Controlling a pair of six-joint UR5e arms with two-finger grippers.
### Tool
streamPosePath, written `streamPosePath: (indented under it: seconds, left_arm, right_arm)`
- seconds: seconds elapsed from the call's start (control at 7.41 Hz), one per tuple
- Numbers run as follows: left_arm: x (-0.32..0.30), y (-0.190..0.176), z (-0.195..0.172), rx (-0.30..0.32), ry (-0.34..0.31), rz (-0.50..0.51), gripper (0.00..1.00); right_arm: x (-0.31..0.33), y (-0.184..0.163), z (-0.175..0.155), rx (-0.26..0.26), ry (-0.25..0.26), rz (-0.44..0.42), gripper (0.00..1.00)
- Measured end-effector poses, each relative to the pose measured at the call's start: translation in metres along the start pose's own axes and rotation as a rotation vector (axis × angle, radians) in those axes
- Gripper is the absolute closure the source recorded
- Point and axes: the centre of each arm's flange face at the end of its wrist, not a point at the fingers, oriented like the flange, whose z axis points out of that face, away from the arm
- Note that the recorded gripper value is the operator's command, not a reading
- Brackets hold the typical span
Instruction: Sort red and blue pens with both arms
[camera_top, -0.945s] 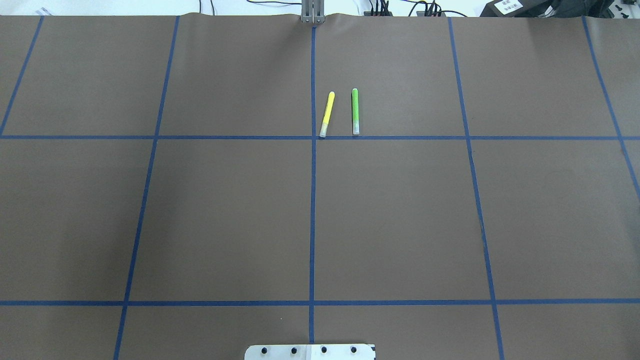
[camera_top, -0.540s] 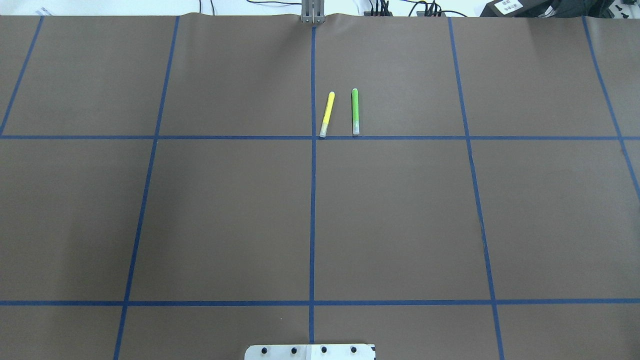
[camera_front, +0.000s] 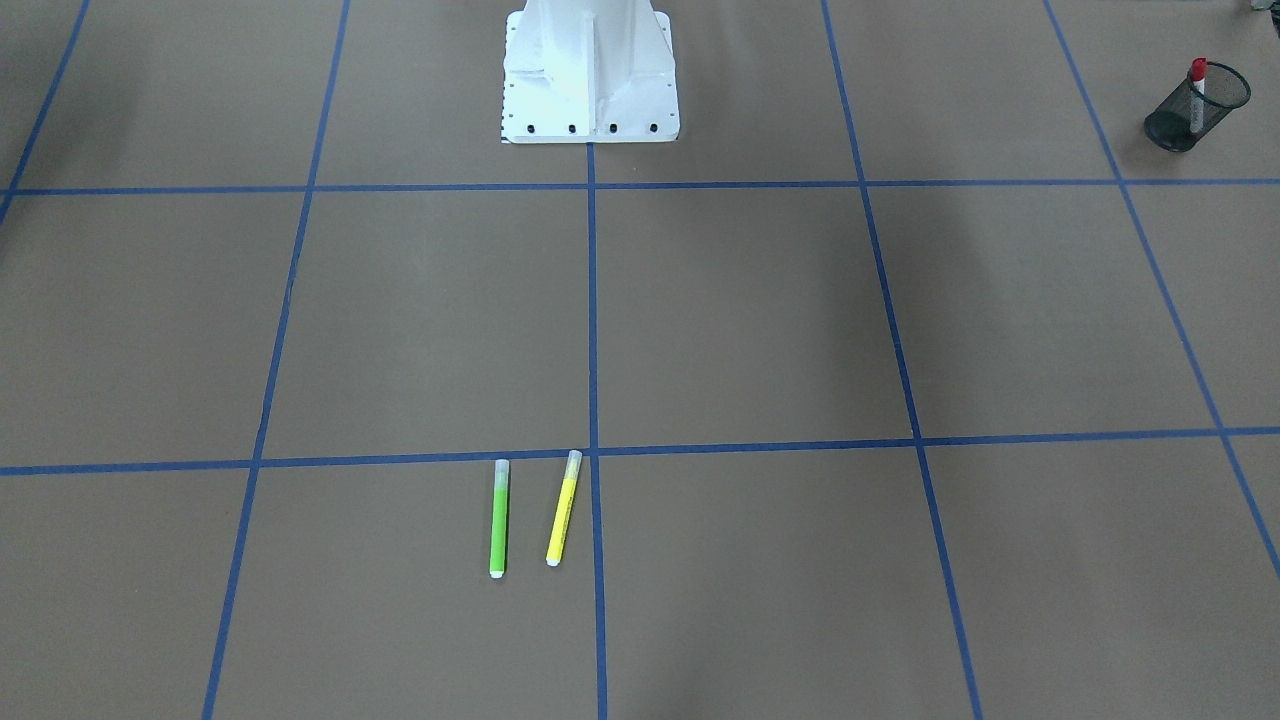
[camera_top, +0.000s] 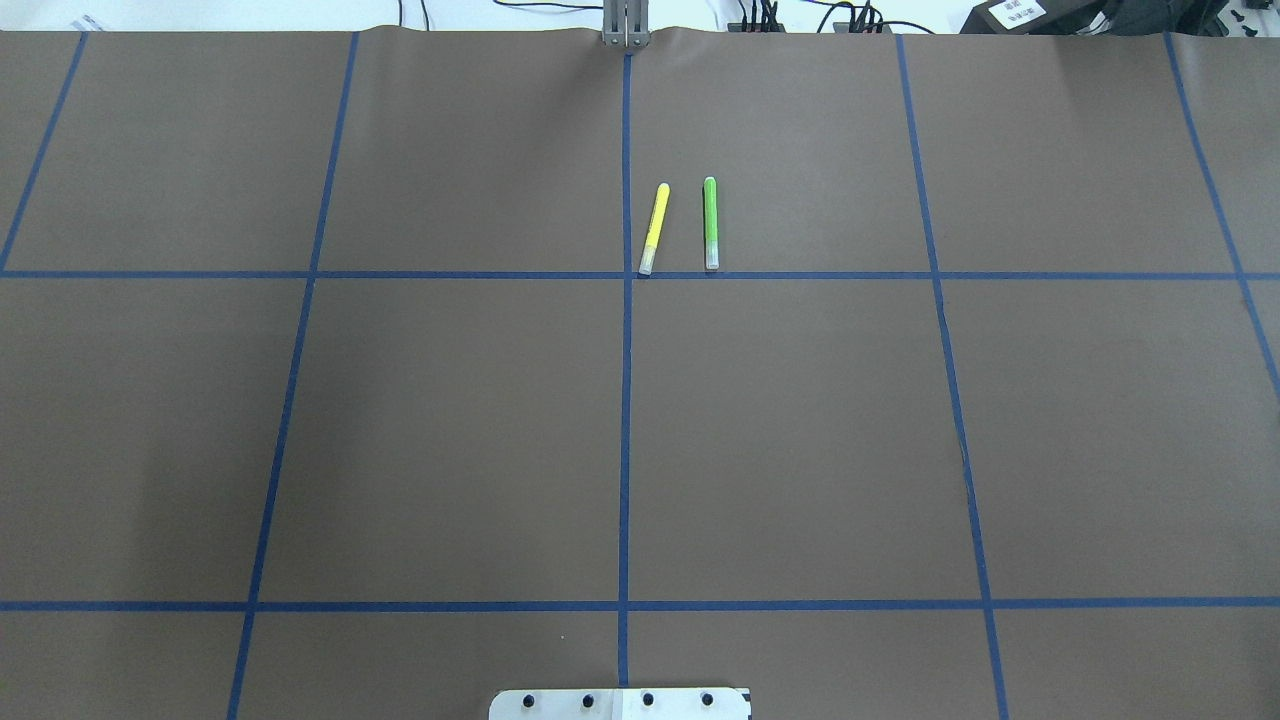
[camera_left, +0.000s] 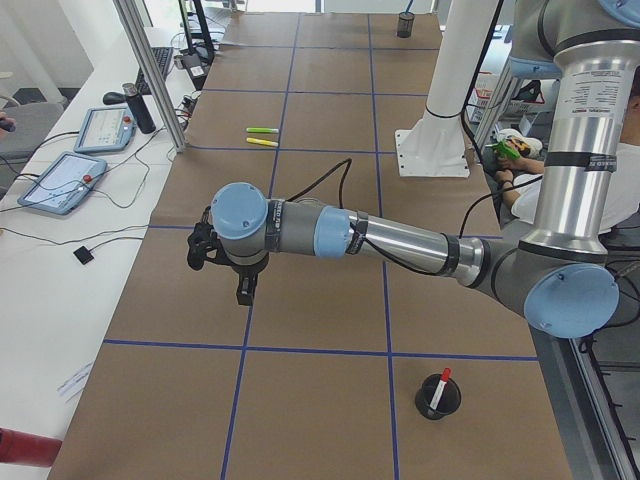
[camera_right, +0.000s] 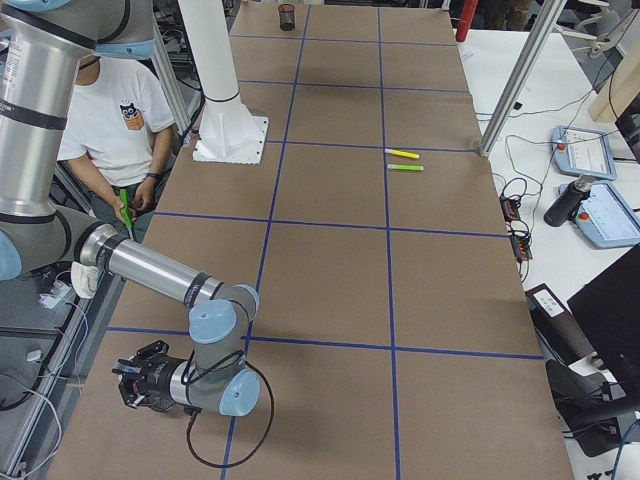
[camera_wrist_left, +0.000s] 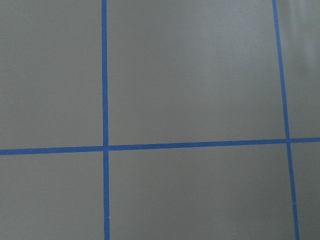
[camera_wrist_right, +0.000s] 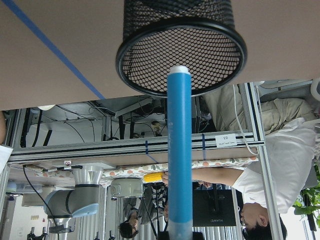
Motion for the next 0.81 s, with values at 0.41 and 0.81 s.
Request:
streamPosePath:
  seconds: [0.41, 0.81]
  left_arm:
    - [0.004, 0.0, -0.002, 0.004, 0.0, 0.006, 0.0]
    - [0.004, 0.0, -0.003, 0.004, -0.001, 0.006, 0.0]
  right_arm:
    - [0.006, -0.017, -0.011, -0.001, -0.02, 0.005, 0.85]
    - [0.008, -0.022, -0.011, 0.004, -0.038, 0.007, 0.0]
